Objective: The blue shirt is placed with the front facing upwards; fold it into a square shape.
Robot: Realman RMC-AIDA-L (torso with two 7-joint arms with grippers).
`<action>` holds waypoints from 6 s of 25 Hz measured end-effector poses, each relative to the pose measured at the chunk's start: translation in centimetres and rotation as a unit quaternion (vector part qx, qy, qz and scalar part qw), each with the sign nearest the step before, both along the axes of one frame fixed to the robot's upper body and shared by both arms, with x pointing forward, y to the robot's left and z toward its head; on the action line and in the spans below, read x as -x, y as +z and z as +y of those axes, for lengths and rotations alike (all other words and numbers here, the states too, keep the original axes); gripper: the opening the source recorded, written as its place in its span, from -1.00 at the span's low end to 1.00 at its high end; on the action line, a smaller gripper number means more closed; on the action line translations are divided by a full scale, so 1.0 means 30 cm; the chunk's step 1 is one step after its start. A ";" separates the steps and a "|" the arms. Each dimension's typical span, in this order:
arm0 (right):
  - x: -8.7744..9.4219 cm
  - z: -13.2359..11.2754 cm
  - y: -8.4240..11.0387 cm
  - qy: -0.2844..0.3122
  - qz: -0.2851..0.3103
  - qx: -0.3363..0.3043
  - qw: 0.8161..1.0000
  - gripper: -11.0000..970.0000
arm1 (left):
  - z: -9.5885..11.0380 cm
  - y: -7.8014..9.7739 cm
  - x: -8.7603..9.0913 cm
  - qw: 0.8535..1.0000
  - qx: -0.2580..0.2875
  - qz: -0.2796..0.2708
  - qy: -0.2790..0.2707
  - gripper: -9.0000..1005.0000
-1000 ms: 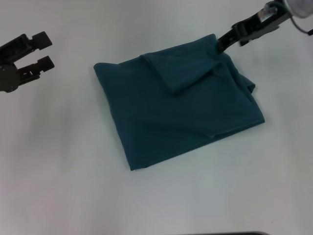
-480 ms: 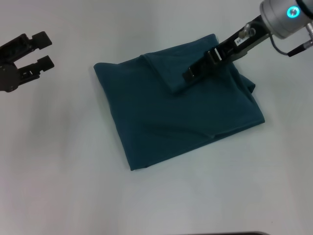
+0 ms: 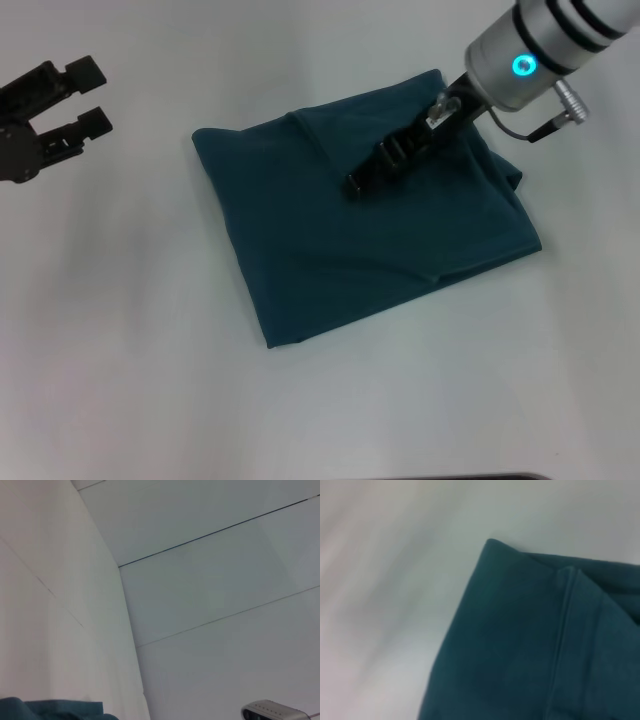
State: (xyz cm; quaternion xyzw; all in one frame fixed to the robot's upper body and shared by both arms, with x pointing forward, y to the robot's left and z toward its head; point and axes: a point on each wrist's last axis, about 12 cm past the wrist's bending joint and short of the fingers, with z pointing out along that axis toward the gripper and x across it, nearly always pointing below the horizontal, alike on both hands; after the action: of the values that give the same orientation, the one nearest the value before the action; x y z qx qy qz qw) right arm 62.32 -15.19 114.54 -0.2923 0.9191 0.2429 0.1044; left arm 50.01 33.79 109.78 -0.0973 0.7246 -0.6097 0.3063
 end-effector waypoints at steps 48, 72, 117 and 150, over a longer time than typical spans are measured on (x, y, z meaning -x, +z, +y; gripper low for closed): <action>0.084 -0.313 0.107 -0.071 0.085 0.019 0.994 0.49 | 0.003 0.005 -0.004 1.000 0.005 -0.001 0.001 0.74; 0.128 -0.335 -0.029 -0.093 0.134 0.028 0.986 0.39 | -0.001 0.001 0.000 1.000 0.005 -0.002 0.001 0.74; 0.083 -0.402 0.070 -0.158 0.047 0.144 0.976 -0.47 | 0.003 0.002 0.002 1.000 0.006 -0.004 0.005 0.74; 0.005 -0.246 -0.013 -0.130 0.023 0.021 0.991 -0.13 | 0.000 0.006 -0.005 1.000 0.007 -0.006 0.003 0.73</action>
State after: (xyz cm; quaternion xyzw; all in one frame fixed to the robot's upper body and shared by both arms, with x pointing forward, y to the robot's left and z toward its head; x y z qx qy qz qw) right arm 62.17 -22.59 114.17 -0.1667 0.9563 0.2145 0.1079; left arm 50.16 33.79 109.96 -0.0984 0.7182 -0.6142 0.3118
